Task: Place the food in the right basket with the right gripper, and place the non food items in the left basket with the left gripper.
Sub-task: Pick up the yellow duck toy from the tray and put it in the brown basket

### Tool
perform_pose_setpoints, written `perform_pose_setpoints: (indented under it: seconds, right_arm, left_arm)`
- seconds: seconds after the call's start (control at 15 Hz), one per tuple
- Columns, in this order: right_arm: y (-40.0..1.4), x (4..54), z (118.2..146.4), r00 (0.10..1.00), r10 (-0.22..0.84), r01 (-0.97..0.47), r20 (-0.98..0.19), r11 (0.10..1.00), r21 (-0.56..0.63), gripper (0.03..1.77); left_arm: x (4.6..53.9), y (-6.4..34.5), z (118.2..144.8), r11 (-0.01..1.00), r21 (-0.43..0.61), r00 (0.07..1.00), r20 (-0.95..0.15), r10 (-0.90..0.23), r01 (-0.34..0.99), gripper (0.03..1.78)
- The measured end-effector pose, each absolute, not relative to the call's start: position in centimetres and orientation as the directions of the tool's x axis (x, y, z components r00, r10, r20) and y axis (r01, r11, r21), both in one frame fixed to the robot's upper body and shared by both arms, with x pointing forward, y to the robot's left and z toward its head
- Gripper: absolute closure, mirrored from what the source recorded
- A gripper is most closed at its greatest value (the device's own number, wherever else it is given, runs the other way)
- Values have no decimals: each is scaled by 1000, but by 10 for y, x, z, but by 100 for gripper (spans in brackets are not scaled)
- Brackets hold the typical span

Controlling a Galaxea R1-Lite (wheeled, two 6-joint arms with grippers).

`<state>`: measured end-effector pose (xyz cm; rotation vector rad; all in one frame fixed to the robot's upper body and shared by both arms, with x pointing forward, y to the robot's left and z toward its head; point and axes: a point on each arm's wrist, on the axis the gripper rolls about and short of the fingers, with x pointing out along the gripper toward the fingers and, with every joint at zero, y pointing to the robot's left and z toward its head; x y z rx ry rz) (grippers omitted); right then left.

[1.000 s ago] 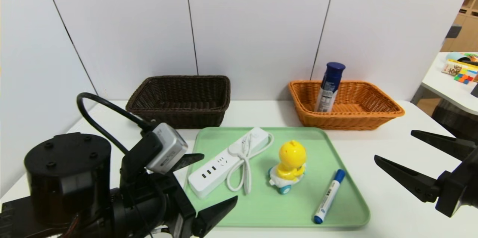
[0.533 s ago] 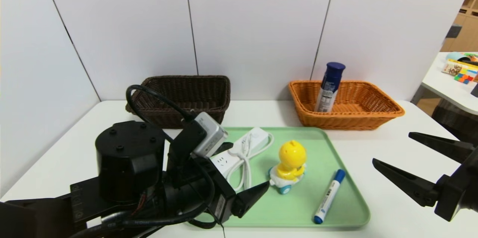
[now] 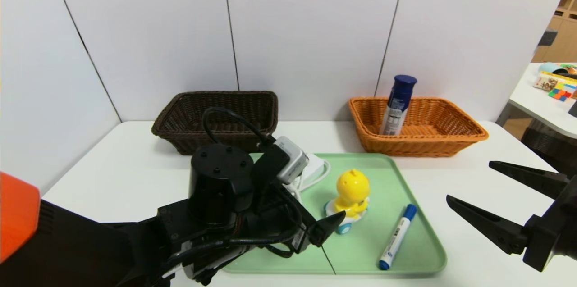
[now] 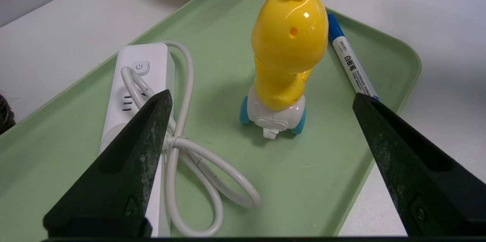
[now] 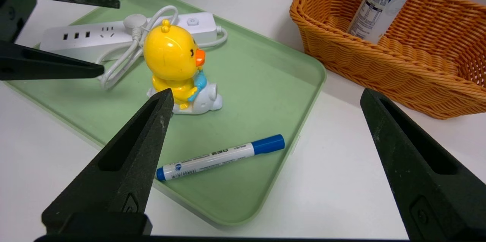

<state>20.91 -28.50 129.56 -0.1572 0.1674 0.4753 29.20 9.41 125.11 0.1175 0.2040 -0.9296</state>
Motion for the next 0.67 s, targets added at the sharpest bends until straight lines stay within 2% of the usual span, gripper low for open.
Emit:
perform_pose_setpoints:
  seconds: [0.67]
  right_arm:
    - [-283, 208, 1295, 869, 454, -480, -200, 870, -110, 11]
  left_arm:
    - [309, 62, 1238, 569, 21, 540, -347, -767, 822, 12]
